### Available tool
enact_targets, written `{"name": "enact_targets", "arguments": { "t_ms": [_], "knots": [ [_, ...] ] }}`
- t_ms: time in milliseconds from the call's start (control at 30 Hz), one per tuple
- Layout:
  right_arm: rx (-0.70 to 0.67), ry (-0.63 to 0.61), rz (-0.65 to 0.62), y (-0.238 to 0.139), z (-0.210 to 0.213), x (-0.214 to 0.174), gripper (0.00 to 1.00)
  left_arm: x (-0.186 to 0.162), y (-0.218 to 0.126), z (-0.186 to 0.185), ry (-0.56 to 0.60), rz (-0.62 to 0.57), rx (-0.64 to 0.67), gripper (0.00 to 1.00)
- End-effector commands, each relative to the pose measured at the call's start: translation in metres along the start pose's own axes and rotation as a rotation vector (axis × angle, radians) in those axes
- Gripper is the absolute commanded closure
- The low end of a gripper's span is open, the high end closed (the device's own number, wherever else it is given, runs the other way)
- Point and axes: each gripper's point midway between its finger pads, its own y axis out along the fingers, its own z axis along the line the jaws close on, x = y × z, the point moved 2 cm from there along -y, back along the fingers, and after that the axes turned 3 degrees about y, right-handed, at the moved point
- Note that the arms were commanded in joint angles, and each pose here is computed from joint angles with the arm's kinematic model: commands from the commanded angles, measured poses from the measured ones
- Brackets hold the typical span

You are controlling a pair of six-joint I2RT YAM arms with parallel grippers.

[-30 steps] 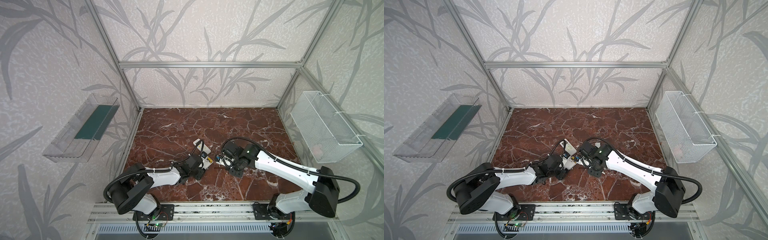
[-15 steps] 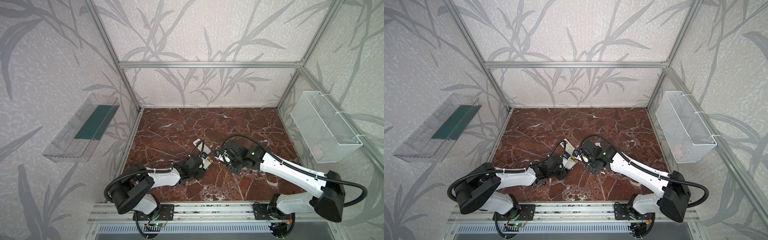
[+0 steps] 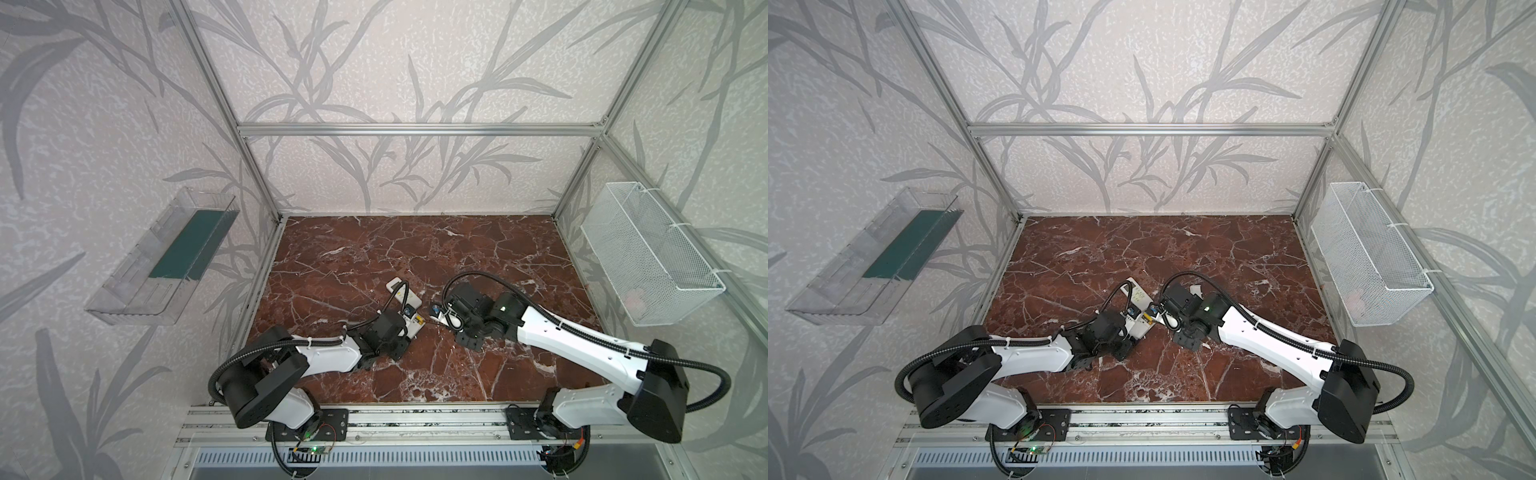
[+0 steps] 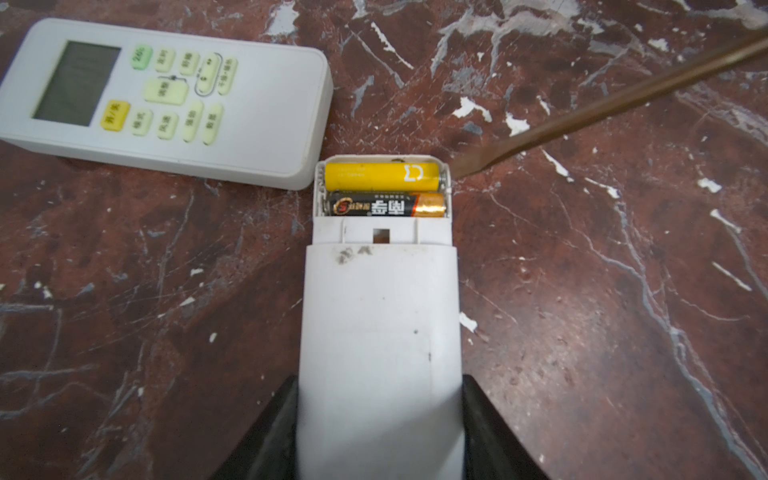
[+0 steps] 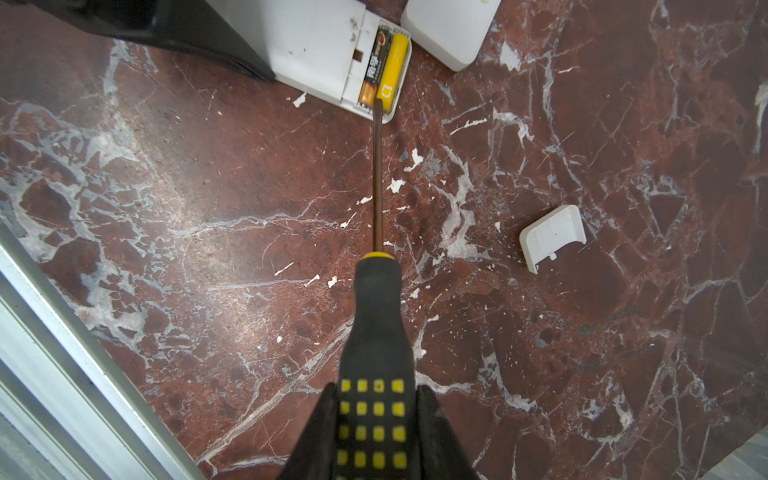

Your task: Unload the batteries from the remote control

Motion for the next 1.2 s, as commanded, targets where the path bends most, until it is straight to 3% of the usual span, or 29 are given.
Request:
{"name": "enact_targets", "arguments": {
  "t_ms": [0,1167],
  "knots": [
    [0.025,-0.012,0.022,0.003,0.006,-0.004,1.00,-0.035,0.004,-0.004,0.013,0.116,-0.016,0.51],
    [0.007,-0.015,0.026,0.014,0.007,-0.002,1.00,-0.038,0.007,-0.007,0.017,0.130,-0.030,0.54]
  ]
}}
